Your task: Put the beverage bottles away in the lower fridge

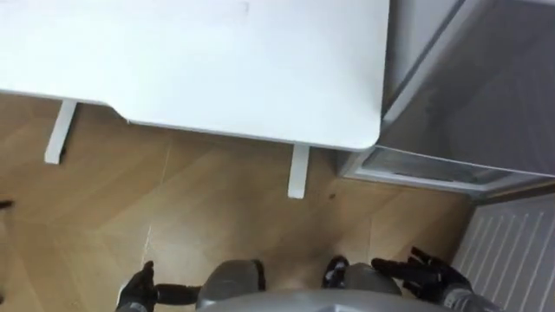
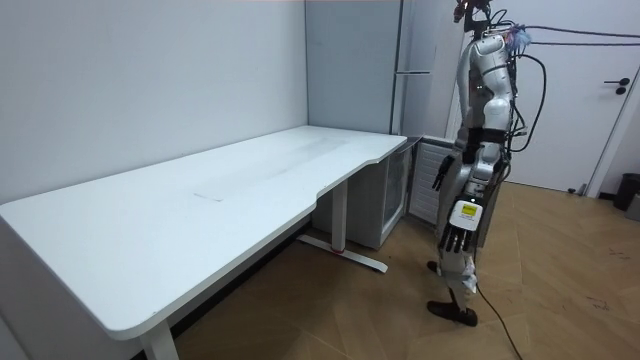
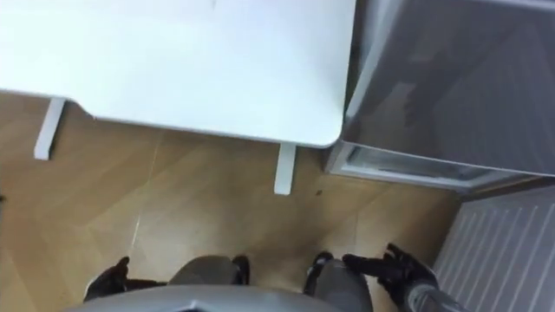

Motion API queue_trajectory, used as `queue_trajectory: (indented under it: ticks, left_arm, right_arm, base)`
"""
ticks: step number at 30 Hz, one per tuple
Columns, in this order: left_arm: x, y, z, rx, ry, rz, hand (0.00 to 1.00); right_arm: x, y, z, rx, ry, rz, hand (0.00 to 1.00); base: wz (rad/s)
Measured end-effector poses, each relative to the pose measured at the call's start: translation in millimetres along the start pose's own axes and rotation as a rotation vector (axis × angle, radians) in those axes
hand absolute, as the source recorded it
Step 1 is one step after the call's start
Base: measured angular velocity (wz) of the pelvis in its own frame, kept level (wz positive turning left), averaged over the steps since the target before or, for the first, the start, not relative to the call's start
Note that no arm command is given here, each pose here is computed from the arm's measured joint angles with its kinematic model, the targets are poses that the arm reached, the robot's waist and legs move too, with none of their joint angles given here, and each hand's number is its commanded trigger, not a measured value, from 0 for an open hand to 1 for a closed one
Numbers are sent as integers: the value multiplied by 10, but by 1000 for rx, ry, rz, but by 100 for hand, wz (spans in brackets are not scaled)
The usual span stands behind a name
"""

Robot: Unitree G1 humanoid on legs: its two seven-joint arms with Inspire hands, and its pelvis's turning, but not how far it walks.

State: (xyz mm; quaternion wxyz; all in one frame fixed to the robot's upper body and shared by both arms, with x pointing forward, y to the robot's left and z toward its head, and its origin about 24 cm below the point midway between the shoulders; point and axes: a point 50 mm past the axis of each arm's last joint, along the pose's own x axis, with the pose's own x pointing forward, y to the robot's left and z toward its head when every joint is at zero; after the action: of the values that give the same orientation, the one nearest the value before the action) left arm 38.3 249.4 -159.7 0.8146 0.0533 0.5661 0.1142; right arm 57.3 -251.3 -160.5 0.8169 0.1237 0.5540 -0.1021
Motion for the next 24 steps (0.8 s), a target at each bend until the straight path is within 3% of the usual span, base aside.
queue_trajectory:
  ticks: [10, 24]
  left_arm:
    - [-12, 28, -47, 2, 13, 38, 0]
    - [6, 140, 35, 25, -8, 91, 0]
  right_arm:
    - [8, 116, -96, -64, -3, -21, 0]
    - [-72, -156, -79, -96, -28, -192, 0]
  base:
    - [-11]
    - [-22]
